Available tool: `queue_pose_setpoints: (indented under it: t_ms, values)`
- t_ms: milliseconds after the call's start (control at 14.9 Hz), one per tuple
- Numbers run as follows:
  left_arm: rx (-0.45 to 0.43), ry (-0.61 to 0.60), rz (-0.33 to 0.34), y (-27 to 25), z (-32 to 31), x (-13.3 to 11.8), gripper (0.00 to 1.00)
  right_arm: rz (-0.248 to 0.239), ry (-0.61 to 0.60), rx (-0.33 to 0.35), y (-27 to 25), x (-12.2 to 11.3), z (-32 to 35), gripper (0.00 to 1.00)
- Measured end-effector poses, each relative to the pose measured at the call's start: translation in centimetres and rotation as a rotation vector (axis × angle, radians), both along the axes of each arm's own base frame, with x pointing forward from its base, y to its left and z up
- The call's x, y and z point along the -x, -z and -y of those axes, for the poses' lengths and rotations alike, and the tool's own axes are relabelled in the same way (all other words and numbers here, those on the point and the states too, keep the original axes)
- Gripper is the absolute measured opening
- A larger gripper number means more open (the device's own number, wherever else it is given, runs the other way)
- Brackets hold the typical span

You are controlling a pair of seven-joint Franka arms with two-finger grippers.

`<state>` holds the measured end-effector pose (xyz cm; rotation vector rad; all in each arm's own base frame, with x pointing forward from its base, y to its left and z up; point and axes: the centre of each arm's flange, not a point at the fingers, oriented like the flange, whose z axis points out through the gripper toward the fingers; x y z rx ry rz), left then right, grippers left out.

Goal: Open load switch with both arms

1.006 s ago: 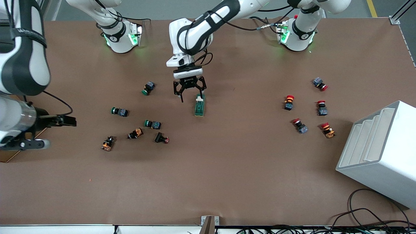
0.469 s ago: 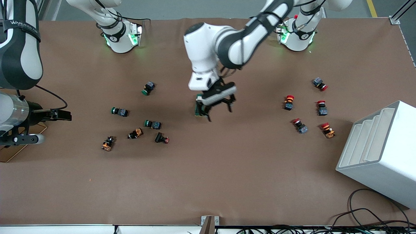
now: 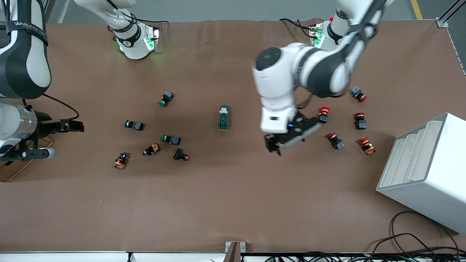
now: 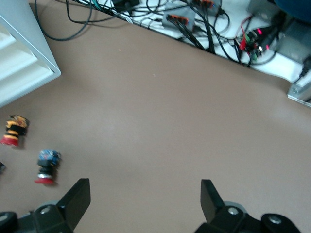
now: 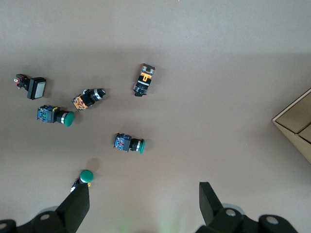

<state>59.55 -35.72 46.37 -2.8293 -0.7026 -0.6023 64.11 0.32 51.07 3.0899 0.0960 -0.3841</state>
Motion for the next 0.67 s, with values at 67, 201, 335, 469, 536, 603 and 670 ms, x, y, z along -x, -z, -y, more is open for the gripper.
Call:
queue_pose_setpoints:
  t_ms: [67, 201, 335, 469, 536, 603, 670]
  values:
    - [0.037, 0.006, -0.016, -2.4, -2.2, -0.9, 1.0, 0.002, -0.001, 0.0, -0.1, 0.0, 0.0, 1.0]
    - [0.078, 0.03, -0.054, -6.6, -6.7, -2.1, 1.0, 0.013, -0.001, -0.001, -0.7, 0.0, -0.1, 1.0]
    - [0.064, 0.086, -0.097, -9.3, -10.3, -2.6, 1.0, 0.036, -0.001, -0.001, -2.4, 0.4, -0.1, 1.0]
    - [0.061, 0.138, -0.147, -11.2, -13.3, -2.9, 1.0, 0.058, -0.002, -0.001, -4.8, 1.6, -0.1, 1.0]
    - [0.079, 0.16, -0.172, -12.1, -15.1, -3.1, 1.0, 0.069, -0.002, -0.002, -5.8, 2.2, -0.2, 1.0]
    - [0.104, 0.181, -0.194, -13.0, -17.1, -3.2, 1.0, 0.078, -0.003, -0.002, -6.7, 2.8, -0.2, 1.0]
    - [0.131, 0.208, -0.219, -13.9, -19.2, -3.1, 1.0, 0.083, -0.004, -0.002, -7.2, 3.3, -0.3, 1.0]
